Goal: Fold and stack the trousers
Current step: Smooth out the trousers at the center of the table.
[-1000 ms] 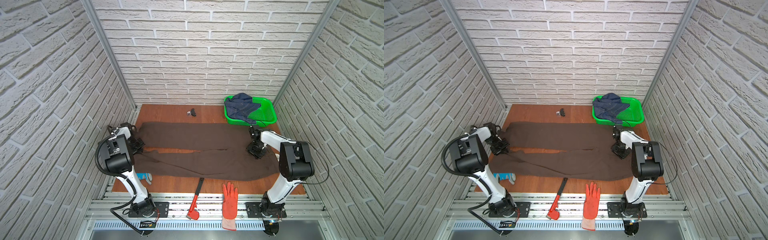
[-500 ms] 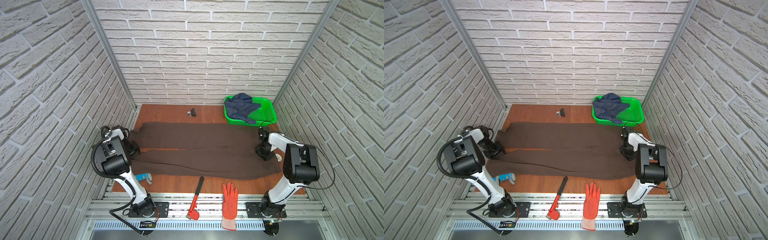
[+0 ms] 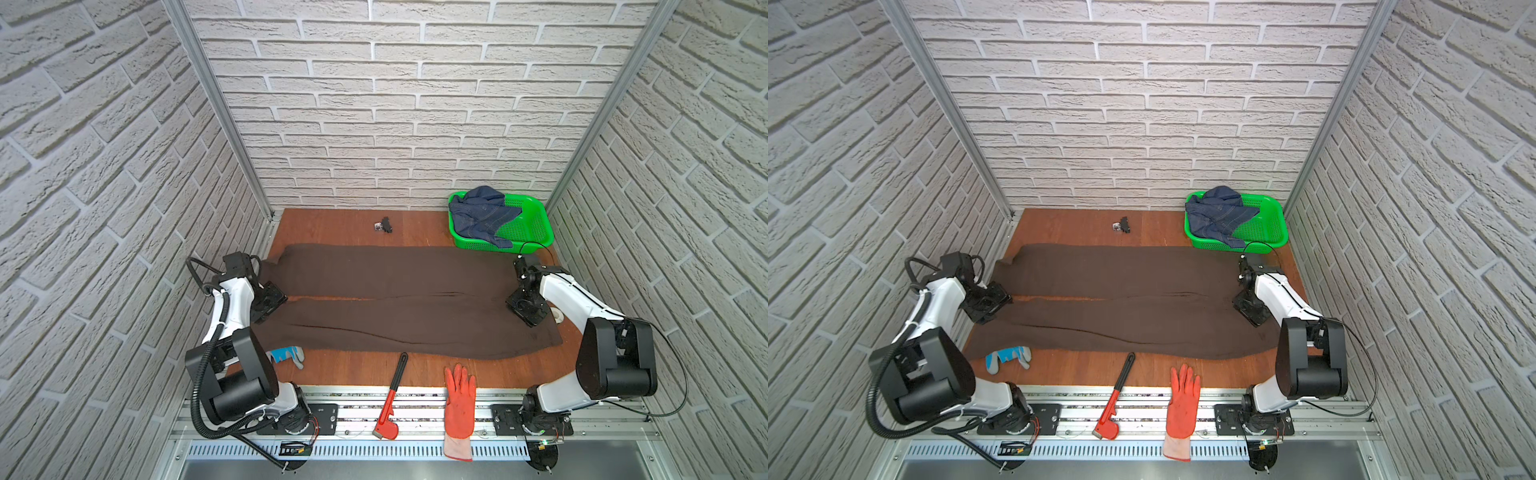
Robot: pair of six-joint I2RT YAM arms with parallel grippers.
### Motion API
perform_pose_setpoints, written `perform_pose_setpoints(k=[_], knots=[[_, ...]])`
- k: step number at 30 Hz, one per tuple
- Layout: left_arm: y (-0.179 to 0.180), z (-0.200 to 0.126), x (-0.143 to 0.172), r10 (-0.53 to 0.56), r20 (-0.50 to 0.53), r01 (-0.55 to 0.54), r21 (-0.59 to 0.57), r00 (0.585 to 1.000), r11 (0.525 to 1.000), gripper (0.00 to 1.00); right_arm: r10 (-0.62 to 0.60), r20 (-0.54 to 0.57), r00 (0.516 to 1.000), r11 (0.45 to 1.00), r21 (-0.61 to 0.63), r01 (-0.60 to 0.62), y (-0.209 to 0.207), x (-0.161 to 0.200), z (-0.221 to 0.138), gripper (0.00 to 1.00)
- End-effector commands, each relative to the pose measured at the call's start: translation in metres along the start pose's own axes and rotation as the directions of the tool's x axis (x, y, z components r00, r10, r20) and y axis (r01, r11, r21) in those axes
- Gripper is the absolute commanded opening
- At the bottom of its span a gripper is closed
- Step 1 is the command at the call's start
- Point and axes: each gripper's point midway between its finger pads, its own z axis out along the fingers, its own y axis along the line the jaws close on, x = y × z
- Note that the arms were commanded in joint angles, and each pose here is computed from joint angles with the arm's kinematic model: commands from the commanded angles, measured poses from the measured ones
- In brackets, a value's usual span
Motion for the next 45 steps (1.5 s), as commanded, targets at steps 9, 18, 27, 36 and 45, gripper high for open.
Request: perform_pose_setpoints(k=[9, 18, 27, 36, 45], knots=[[0.025, 0.044, 0.049, -0.141, -0.09, 0.134, -0.08, 0.986, 0.988, 0.48, -0.034, -0.124, 0.992, 0.993, 0.108, 0.047, -0.023, 0.038, 0.041, 0.47], [0.048, 0.038, 0.063, -0.121, -0.104, 0.096, -0.222, 0.987, 0.97, 0.54, -0.017, -0.133, 0.991, 0.963, 0.265, 0.052, -0.056, 0.036, 0.044, 0.47], [0.036, -0.009, 0.053, -0.063, -0.008, 0.06, -0.204, 0.998, 0.977, 0.7, -0.036, -0.077, 0.996, 0.983, 0.176, 0.049, -0.058, 0.026, 0.016, 0.45], [0.011, 0.013, 0.083, -0.087, -0.04, 0.082, -0.115, 0.995, 0.99, 0.19, -0.097, 0.005, 0.995, 0.995, 0.024, 0.097, -0.031, 0.022, -0.03, 0.39], [0.022, 0.046, 0.083, -0.121, -0.037, 0.112, -0.18, 0.992, 0.977, 0.0, -0.134, -0.03, 0.991, 0.991, 0.002, 0.134, -0.013, 0.038, -0.015, 0.24]])
